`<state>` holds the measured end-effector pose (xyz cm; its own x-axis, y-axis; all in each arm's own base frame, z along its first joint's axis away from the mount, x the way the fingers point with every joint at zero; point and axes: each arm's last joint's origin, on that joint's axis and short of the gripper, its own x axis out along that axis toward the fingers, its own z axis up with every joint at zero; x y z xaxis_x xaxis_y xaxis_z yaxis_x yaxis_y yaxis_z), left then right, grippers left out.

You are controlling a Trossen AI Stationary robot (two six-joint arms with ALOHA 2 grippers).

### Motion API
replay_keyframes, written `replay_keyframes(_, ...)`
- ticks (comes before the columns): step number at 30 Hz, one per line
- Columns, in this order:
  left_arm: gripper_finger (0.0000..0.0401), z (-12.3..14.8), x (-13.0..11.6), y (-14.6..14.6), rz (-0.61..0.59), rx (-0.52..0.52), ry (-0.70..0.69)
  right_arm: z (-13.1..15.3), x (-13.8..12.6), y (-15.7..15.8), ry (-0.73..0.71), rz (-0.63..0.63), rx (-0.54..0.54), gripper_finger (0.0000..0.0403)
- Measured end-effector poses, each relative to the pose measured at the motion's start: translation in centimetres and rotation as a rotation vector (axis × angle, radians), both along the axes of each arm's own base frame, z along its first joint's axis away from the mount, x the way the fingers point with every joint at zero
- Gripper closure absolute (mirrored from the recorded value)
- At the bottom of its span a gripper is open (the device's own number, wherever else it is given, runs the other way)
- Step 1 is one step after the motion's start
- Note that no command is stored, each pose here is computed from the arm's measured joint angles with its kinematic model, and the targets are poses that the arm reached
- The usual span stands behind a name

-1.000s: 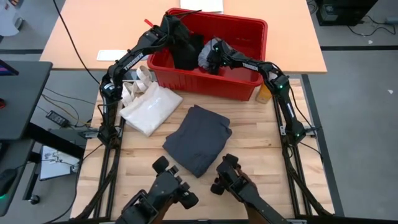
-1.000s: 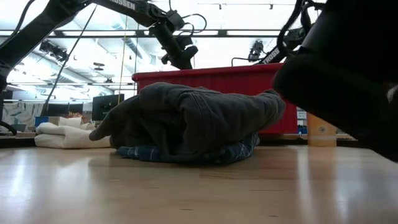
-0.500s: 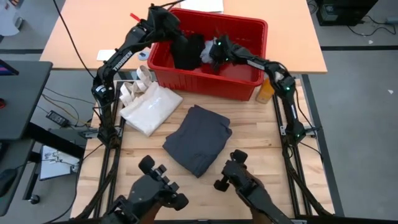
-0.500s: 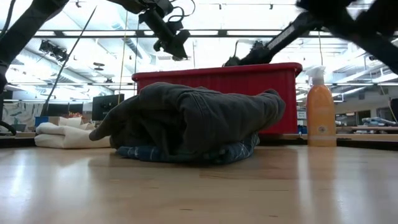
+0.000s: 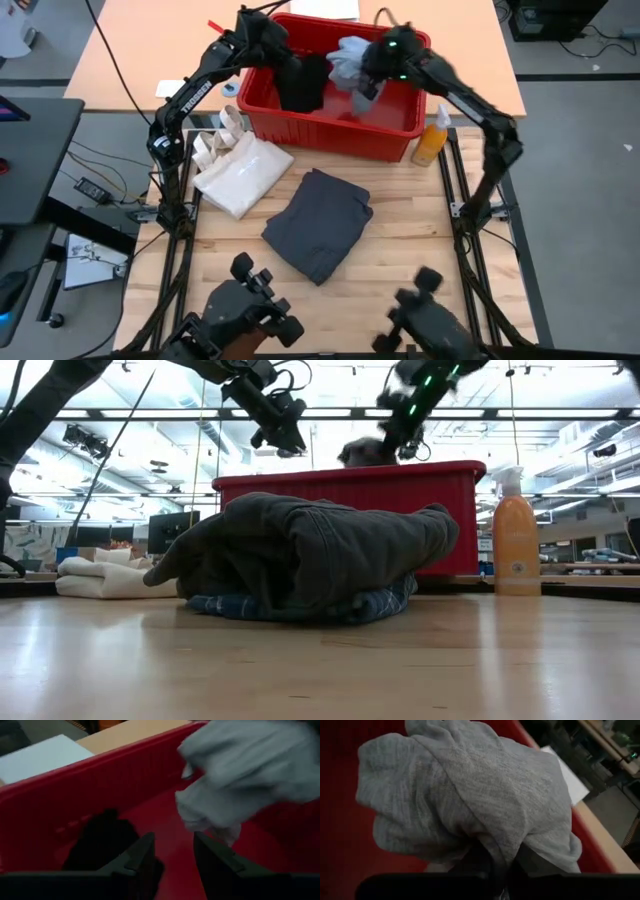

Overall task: Fold Laundry from Bin
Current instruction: Remove the light gray t-shirt from the red organizer bin

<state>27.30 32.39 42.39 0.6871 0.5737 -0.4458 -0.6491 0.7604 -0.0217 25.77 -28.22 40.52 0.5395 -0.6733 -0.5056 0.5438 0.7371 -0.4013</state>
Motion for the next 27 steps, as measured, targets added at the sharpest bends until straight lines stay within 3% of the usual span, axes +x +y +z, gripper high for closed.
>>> replay_keyframes(11, 0.0262, 0.5, 1.6, -1.6, -0.159, -0.193, -0.193, 8.1, -5.7, 10.0, -0.356, 0.334, 0.182, 0.0371)
replay_keyframes(16, 0.0262, 0.1, 3.0, -4.1, -0.276, -0.214, -0.110, 9.1, -7.3, 13.4, -0.437, 0.476, 0.385, 0.0372)
replay_keyframes(20, 0.0262, -0.8, 4.1, -6.1, -0.359, -0.154, 0.049, 9.0, -8.1, 16.2, -0.431, 0.515, 0.586, 0.0372)
replay_keyframes(27, 0.0262, -1.4, 5.0, -8.0, -0.485, -0.082, 0.180, 6.8, -7.6, 20.4, -0.228, 0.430, 0.949, 0.0364)
